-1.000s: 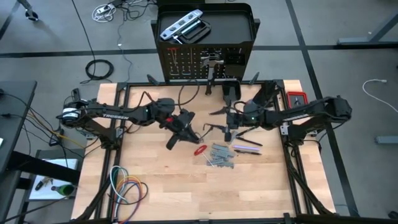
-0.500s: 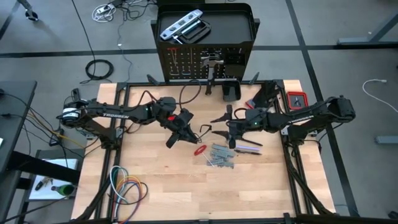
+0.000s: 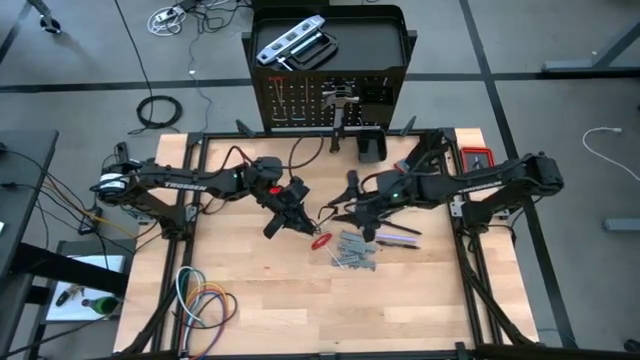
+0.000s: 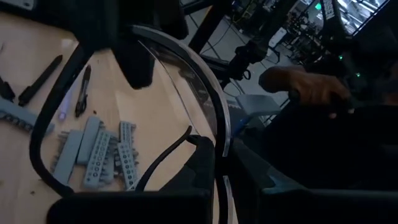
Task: Hang tools onto peg board
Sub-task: Hang the top glasses onto the peg board
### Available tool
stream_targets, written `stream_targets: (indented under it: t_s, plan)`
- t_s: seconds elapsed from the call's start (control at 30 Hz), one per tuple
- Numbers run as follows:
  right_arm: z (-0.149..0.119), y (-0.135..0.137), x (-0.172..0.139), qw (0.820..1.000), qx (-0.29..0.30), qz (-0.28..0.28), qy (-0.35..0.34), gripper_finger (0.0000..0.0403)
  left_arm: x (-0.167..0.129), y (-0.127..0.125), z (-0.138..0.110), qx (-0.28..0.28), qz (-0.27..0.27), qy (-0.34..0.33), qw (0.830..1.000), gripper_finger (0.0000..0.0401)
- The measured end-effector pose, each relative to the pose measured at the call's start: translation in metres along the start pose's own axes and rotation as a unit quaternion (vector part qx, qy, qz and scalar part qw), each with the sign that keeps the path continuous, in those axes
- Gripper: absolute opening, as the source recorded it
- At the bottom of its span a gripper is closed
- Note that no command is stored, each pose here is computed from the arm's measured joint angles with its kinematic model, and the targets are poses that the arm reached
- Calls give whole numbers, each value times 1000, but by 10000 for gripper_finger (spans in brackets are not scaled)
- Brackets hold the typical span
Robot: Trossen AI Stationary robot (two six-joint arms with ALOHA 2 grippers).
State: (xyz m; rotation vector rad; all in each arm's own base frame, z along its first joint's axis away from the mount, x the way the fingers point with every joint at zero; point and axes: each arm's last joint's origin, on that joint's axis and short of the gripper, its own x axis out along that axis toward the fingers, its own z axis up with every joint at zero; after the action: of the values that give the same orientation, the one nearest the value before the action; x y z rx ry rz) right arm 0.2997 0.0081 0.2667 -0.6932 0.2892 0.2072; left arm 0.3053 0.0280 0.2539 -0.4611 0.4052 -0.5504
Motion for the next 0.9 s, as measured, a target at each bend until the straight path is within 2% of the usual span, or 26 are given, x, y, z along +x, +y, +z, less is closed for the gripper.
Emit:
stream_targets:
  t_s: [0.17,0.3,0.4,0.5,0.63,0.7,0.8,0.9]
  plan:
    - [0,8,13,999,-38,19,5,155,0,0,0,-1,-1,0,1000,29]
    - [-5,13,20,999,-38,29,16,92,0,0,-1,-6,2,4,1000,29]
    - [-6,13,20,999,-29,28,23,43,0,2,-3,-12,37,2,999,33]
    - [-7,12,19,999,-23,18,35,41,0,5,-3,-7,79,-4,997,51]
    - [-7,11,17,999,-8,3,46,43,-1,8,-1,30,125,-20,992,94]
    - [-7,10,17,999,-2,3,46,59,-6,8,2,49,151,-30,987,117]
    - [-7,11,17,999,2,2,54,74,-16,6,11,86,210,-58,972,147]
    - [-8,11,17,998,9,-6,67,63,-26,-1,19,132,265,-76,952,169]
